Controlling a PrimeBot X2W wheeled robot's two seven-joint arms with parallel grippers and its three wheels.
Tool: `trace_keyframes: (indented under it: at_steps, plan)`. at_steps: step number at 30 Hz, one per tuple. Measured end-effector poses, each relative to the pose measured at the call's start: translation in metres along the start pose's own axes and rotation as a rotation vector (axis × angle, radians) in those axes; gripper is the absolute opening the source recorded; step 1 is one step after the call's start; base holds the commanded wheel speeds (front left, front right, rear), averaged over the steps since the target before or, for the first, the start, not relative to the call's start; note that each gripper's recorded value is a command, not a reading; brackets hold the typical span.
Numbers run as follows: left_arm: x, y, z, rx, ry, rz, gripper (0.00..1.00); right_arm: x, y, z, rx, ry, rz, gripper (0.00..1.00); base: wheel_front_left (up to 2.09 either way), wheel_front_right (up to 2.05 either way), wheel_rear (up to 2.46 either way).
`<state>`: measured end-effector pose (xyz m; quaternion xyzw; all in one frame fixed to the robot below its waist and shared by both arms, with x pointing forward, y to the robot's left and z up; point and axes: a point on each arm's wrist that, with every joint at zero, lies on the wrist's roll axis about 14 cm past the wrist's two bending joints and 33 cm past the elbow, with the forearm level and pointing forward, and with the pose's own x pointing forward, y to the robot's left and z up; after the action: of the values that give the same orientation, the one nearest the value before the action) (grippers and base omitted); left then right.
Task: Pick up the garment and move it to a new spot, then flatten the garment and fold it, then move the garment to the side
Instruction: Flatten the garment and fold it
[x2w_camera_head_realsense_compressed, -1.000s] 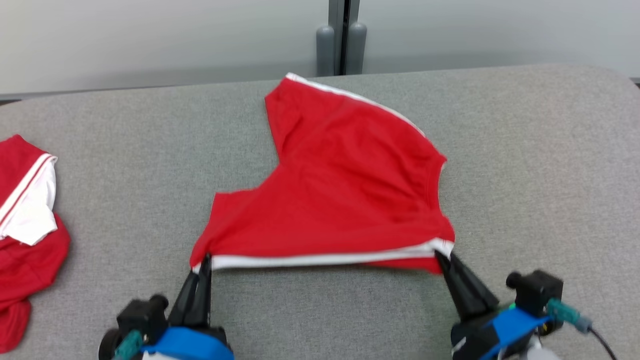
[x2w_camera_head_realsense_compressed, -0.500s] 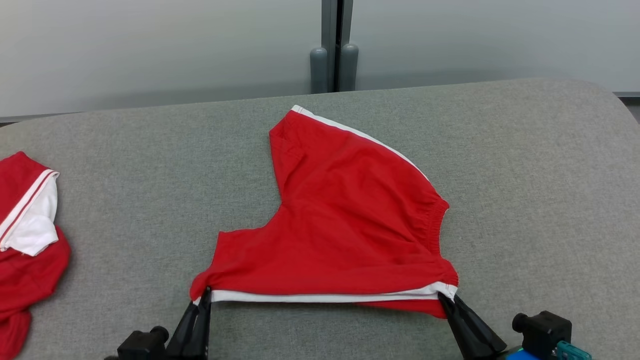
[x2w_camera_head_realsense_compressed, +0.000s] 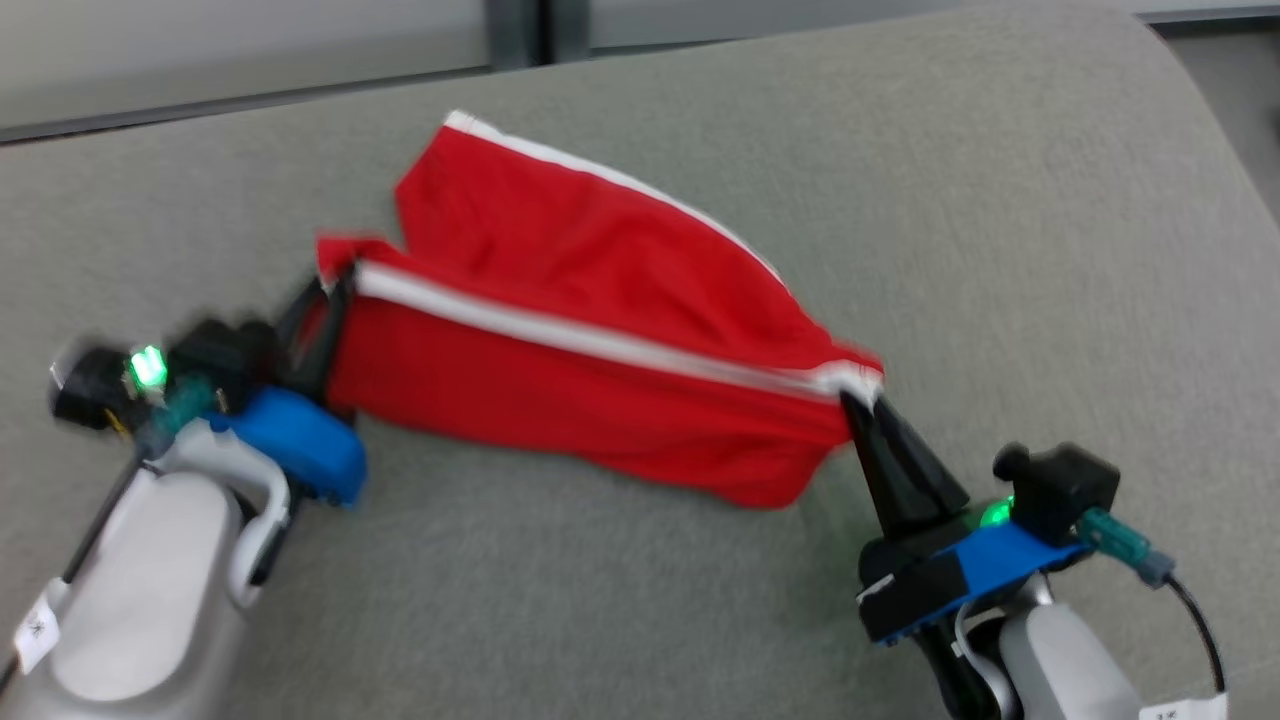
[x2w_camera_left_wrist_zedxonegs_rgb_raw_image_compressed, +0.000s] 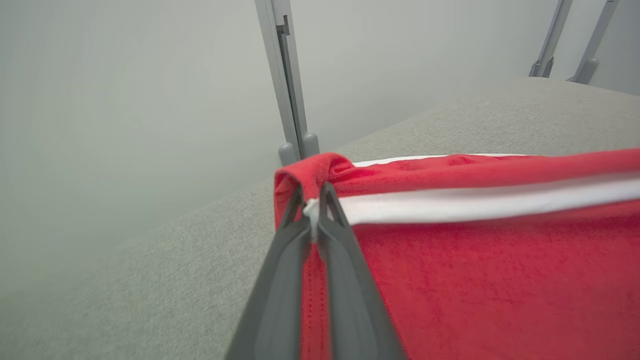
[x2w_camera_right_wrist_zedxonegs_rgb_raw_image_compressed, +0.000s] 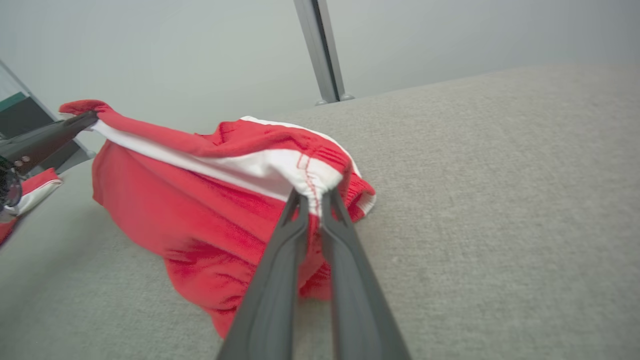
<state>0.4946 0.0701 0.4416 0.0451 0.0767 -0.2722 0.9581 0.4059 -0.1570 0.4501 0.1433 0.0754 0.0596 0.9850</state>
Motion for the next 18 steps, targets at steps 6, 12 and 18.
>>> trace_keyframes:
  at_steps: [6, 12, 18]
  plan:
    - [0.072, 0.008, -0.006, 0.116, 0.070, -0.097, 0.00, 0.030, -0.026, 0.000, -0.026, -0.011, -0.056, 0.00, 0.00, 0.00, 0.00]
    - [0.118, 0.010, -0.014, 0.164, 0.112, -0.158, 0.00, 0.051, -0.036, -0.003, 0.029, -0.005, -0.067, 0.00, 0.00, 0.00, 0.00]
    - [0.141, 0.017, -0.034, 0.172, 0.186, -0.175, 0.00, 0.070, -0.035, -0.009, 0.062, 0.022, -0.044, 0.21, 0.00, 0.00, 0.00]
